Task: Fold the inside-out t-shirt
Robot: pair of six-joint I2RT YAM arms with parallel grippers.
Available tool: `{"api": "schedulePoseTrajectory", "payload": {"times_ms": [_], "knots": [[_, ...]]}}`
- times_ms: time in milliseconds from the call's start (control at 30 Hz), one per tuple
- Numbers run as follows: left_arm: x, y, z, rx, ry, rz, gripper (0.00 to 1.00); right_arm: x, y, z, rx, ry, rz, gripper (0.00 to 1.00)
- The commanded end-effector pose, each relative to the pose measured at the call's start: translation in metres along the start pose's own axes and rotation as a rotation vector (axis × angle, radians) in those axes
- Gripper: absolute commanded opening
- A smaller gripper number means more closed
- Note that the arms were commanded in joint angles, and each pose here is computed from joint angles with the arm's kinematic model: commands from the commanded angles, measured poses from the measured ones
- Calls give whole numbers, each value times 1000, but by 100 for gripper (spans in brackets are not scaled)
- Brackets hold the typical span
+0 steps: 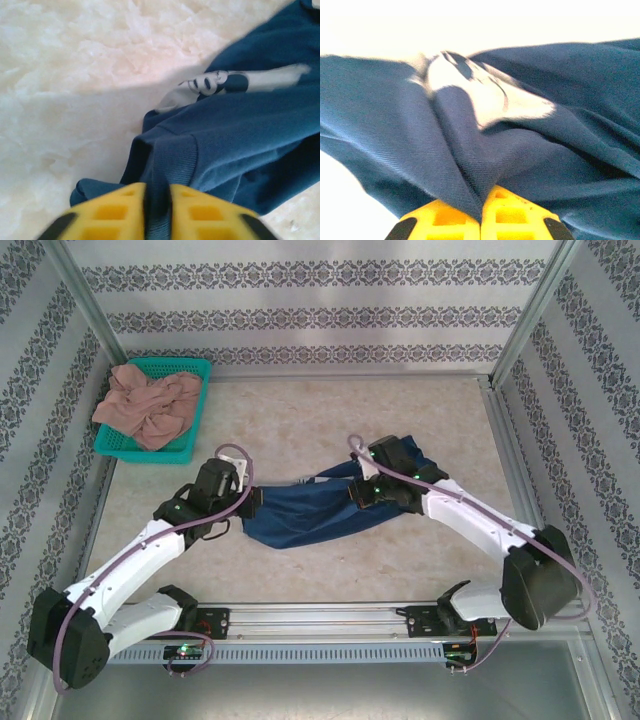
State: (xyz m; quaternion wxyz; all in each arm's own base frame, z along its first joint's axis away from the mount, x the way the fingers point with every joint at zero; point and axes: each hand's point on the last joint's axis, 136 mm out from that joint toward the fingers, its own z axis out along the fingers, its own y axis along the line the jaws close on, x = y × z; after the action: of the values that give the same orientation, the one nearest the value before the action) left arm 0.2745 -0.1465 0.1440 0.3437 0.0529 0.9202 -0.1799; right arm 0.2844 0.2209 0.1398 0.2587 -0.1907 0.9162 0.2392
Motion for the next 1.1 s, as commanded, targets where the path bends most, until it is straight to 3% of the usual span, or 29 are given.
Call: {"api": "schedulePoseTrajectory", "payload": {"times_ms": [0,100,200,367,467,567,633,700,767,867,1067], "knots": [[-13,-29,-6,115,-82,71,49,-1,42,-8,-269,7,35,0],[-26,-59,-14,207,-165,170,59,-5,43,-14,-311,-4,48,0],[-24,-88,-7,264,-156,279,65,-9,42,-18,-341,-13,65,0],[-10,-117,34,249,-47,489,78,-9,41,-19,-344,-14,66,0],[-15,-115,69,172,-16,540,79,-7,44,-22,-360,-19,53,0],[-23,-127,99,189,3,536,60,1,37,-22,-322,-24,51,0],[-22,-142,110,273,64,479,29,4,18,-22,-235,-44,97,2],[-24,-152,104,371,122,372,0,8,-17,-21,-22,-59,162,7],[-29,-158,86,497,156,206,0,17,-43,-23,181,-57,179,15],[-32,-162,59,578,195,44,0,21,-41,-23,286,-111,122,30],[-24,-157,42,542,266,-45,0,26,-1,-19,154,-225,66,52]]}}
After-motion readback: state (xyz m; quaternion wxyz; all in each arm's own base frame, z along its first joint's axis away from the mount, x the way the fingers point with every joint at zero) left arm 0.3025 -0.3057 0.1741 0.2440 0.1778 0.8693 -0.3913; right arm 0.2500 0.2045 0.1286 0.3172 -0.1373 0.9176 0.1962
